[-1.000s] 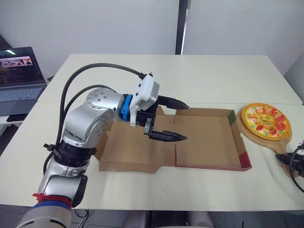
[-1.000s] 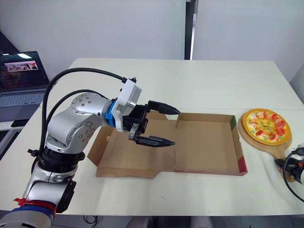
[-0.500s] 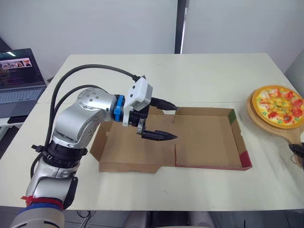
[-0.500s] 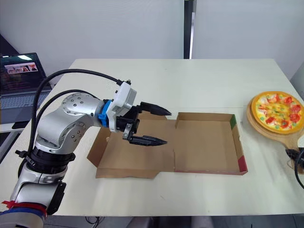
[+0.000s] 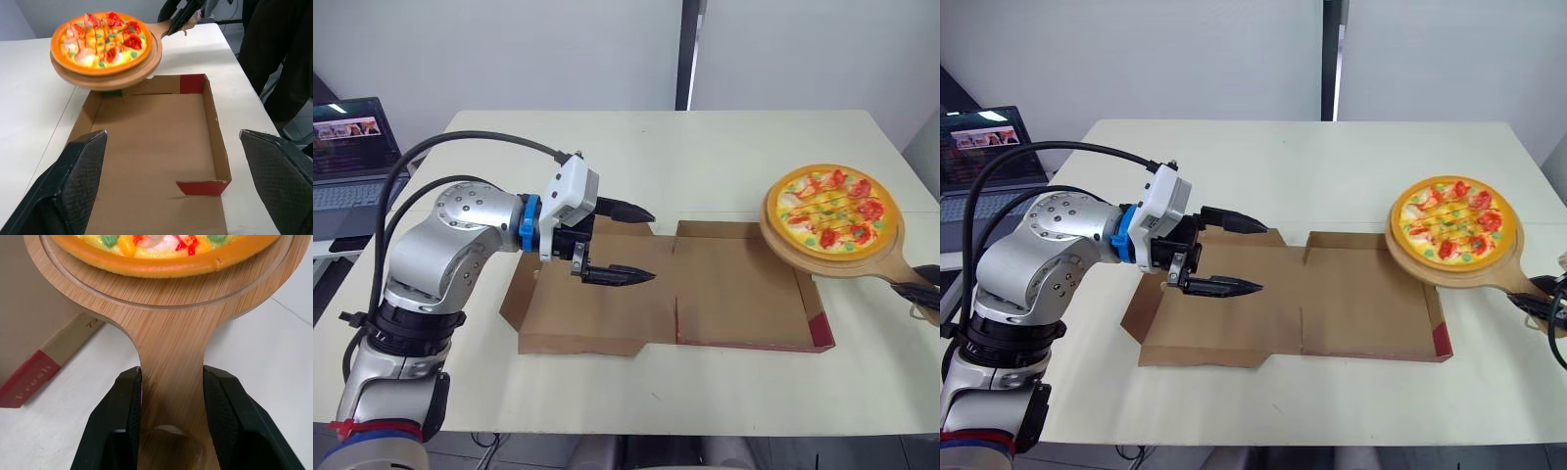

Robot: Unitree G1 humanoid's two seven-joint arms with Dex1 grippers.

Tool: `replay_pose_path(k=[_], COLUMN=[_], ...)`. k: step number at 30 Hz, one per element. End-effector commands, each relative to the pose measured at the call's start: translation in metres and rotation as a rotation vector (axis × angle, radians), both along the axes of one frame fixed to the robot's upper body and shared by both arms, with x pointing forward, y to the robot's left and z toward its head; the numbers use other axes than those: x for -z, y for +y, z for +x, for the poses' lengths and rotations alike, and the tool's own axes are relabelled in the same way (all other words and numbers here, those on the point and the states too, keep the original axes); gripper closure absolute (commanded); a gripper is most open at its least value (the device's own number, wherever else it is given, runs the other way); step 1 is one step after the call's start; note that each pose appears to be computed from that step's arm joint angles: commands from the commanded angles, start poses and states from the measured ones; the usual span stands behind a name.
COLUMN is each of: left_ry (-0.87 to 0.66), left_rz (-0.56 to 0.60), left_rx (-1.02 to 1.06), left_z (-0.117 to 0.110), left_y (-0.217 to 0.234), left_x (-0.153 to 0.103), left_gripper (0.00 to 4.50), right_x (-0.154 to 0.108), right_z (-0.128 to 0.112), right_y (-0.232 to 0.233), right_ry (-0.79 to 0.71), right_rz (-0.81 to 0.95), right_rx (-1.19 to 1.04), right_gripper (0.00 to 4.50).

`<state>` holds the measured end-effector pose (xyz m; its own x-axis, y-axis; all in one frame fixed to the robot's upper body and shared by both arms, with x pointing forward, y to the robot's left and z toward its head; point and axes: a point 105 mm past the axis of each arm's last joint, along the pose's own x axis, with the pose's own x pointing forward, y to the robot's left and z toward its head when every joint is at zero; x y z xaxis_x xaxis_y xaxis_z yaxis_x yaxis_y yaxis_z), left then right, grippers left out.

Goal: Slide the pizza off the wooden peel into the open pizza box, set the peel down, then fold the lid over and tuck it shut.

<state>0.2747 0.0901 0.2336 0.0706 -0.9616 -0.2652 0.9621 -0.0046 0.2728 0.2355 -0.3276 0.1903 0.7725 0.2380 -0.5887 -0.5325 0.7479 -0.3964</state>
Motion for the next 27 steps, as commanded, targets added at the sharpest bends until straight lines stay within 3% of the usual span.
replay_pose_path(k=[1, 18, 27], left_ry=[-0.053, -0.050, -0.048], left_rz=[0.010, 0.025, 0.032], left_rx=[-0.002, 0.023, 0.031], left_z=[-0.004, -0.004, -0.003], left_y=[0.002, 0.001, 0.001], left_x=[-0.006, -0.001, 0.004], left_gripper=[0.00, 0.00, 0.00], right_x=[-0.021, -0.037, -0.071], right_z=[0.005, 0.005, 0.005], right_y=[0.008, -0.004, -0.025], right_ry=[-0.076, -0.101, -0.179], right_rz=[-0.127, -0.357, -0.428], right_rx=[-0.098, -0.170, -0.096], right_gripper=[2.96, 2.96, 2.96])
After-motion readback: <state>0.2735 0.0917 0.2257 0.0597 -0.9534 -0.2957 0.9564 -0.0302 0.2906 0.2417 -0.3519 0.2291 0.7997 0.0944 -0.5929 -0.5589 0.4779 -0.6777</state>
